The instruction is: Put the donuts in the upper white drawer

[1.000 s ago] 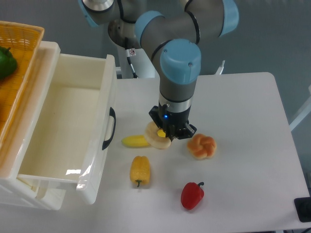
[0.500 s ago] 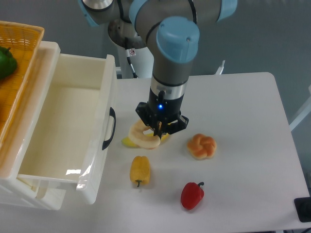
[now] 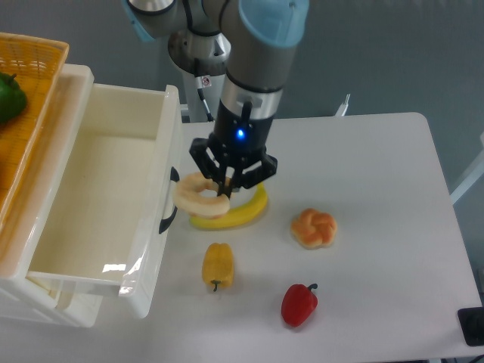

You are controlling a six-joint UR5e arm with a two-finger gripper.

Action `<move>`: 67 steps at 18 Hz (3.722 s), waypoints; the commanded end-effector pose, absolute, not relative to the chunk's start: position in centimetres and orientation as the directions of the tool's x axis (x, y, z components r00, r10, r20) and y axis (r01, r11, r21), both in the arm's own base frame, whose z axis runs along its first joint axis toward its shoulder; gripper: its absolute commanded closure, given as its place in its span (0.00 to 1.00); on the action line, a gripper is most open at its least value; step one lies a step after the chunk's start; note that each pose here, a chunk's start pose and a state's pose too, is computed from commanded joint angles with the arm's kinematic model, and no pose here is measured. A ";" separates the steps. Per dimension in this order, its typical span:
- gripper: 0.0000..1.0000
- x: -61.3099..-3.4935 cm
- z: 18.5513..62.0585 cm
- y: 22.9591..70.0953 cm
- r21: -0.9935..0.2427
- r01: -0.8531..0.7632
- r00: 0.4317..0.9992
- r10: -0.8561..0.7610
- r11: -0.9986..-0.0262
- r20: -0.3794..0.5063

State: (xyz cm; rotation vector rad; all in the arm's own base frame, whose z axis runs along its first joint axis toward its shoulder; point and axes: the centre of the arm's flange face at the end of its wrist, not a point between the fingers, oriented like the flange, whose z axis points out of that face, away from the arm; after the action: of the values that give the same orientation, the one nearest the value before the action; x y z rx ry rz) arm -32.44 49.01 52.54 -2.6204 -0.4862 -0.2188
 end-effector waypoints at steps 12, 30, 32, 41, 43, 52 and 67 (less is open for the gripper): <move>1.00 -26.1 52.6 49.2 -0.407 0.362 0.924 0.264 -0.839 0.278; 0.73 -22.9 50.7 51.3 -0.381 0.301 0.937 0.196 -0.874 0.291; 0.66 -22.8 50.8 51.4 -0.384 0.296 0.938 0.191 -0.875 0.288; 0.56 -23.0 50.8 51.7 -0.399 0.287 0.943 0.183 -0.871 0.279; 0.56 -23.0 50.6 51.7 -0.397 0.288 0.942 0.184 -0.871 0.280; 0.35 -23.5 50.6 52.9 -0.431 0.237 0.961 0.144 -0.871 0.236; 0.00 -33.8 48.1 50.3 -0.444 0.128 0.991 0.134 -0.887 0.019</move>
State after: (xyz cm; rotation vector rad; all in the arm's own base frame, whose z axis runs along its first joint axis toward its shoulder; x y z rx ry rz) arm -33.77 50.33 48.12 -2.6747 -0.1858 0.0160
